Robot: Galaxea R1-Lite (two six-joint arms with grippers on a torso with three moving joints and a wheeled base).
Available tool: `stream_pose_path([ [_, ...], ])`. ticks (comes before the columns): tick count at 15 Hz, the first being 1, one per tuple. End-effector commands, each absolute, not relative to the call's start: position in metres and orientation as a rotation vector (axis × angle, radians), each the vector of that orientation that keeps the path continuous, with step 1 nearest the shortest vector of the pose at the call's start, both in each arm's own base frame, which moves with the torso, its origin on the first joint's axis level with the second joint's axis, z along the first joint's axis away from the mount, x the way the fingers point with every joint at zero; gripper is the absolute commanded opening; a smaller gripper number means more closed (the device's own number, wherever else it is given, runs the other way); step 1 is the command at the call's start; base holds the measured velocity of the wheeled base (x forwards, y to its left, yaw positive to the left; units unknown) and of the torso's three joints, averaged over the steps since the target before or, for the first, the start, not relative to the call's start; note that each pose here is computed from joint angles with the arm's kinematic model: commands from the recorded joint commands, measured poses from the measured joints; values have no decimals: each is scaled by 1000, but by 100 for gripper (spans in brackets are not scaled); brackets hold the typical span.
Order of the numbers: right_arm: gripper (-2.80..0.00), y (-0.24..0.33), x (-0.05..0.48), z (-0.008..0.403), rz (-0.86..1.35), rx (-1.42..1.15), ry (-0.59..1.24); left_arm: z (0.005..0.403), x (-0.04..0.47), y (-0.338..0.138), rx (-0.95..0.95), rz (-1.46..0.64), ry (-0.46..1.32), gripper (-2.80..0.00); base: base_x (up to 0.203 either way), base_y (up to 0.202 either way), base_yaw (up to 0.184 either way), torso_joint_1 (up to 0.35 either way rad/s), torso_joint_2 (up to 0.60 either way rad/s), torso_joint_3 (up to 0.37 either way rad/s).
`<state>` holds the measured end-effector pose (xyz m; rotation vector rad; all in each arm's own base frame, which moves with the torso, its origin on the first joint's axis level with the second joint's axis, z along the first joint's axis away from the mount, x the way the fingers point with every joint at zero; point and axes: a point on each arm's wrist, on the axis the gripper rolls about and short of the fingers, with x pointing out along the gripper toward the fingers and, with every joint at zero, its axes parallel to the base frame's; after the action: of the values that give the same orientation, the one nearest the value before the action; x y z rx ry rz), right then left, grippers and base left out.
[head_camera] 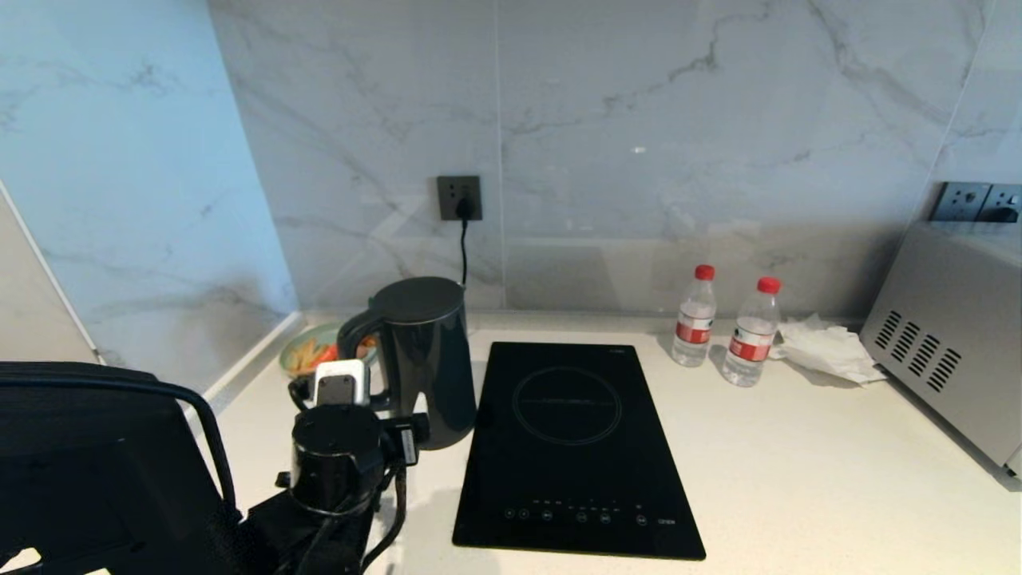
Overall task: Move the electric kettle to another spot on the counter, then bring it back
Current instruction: Pick up the kettle
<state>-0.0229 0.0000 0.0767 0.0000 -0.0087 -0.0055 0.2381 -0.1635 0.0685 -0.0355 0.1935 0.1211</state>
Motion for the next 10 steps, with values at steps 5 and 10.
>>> stream_pose_path([
  [5, -280, 0, -23, 77, -6, 0, -9, 74, 268, -153, -52, 241, 173, 0, 0, 0, 0, 0, 0, 0],
  [10, -280, 0, -23, 77, -6, 0, -8, 71, 283, -147, -57, 292, 164, 0, 0, 0, 0, 0, 0, 0],
])
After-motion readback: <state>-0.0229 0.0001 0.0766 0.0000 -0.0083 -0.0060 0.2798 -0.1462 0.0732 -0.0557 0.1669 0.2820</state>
